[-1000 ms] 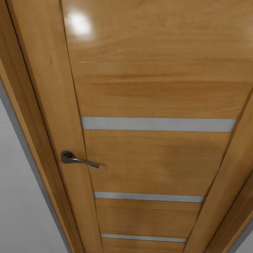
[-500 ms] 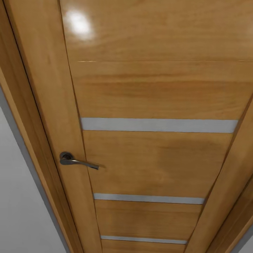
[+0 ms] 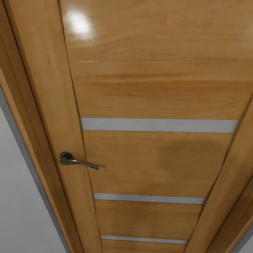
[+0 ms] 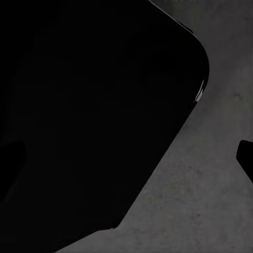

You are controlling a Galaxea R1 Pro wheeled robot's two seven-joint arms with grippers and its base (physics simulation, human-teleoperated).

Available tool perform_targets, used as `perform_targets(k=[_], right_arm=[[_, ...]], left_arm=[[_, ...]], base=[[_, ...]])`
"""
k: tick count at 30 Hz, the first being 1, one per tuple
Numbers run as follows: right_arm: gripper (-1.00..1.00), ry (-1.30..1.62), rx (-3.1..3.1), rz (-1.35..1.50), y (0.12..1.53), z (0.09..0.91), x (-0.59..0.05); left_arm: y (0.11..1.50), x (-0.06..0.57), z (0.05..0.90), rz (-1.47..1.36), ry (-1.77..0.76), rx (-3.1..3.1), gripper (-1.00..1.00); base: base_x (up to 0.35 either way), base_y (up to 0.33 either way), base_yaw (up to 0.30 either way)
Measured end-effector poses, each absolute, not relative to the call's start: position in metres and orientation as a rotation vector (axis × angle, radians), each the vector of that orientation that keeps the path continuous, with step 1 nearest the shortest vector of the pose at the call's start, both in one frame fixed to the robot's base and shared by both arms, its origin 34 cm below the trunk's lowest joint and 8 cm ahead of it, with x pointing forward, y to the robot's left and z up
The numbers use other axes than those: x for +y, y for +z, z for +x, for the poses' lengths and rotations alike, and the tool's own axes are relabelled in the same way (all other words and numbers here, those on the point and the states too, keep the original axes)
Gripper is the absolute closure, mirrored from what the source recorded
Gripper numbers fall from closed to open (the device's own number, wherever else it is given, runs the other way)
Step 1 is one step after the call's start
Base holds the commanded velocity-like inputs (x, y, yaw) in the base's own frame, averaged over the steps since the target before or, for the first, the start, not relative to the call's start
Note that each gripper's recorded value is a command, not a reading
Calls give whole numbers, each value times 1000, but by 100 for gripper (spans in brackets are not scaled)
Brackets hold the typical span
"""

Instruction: Move the two storage containers from the living room to the garage. In the garage, place one container on the floor and stack the other container on top of it (either order is fine).

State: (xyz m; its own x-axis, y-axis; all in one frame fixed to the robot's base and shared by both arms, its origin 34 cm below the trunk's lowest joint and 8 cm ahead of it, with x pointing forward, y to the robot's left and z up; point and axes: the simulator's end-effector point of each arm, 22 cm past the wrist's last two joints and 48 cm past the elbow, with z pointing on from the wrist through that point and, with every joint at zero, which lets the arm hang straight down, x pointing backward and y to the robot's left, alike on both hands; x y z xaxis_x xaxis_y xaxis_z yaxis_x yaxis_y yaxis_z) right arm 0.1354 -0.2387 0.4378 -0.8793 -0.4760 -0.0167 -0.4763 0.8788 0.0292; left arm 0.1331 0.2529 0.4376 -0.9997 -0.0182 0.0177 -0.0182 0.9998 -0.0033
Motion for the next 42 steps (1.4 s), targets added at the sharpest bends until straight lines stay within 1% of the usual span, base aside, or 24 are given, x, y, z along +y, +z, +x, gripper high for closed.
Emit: perform_targets(k=[28, 33, 35, 38, 42], right_arm=[[-100, 53, 3039, -769, 438, 135, -238], [-100, 46, 3019, -814, 438, 137, -240], [-100, 52, 2982, -805, 438, 153, -236], [-100, 51, 2873, -769, 442, 200, -221], [-100, -105, 2680, -700, 464, 288, -240]], left_arm=[[438, 253, 133, 29, 4, -3123, -100], [438, 253, 133, 28, 5, -3124, -100], [438, 253, 133, 28, 5, -3124, -100], [438, 253, 133, 28, 5, -3124, -100], [438, 253, 133, 28, 5, -3124, -100]], base=[[0, 0, 0], [0, 0, 0], [0, 0, 0], [0, 0, 0], [0, 0, 0]])
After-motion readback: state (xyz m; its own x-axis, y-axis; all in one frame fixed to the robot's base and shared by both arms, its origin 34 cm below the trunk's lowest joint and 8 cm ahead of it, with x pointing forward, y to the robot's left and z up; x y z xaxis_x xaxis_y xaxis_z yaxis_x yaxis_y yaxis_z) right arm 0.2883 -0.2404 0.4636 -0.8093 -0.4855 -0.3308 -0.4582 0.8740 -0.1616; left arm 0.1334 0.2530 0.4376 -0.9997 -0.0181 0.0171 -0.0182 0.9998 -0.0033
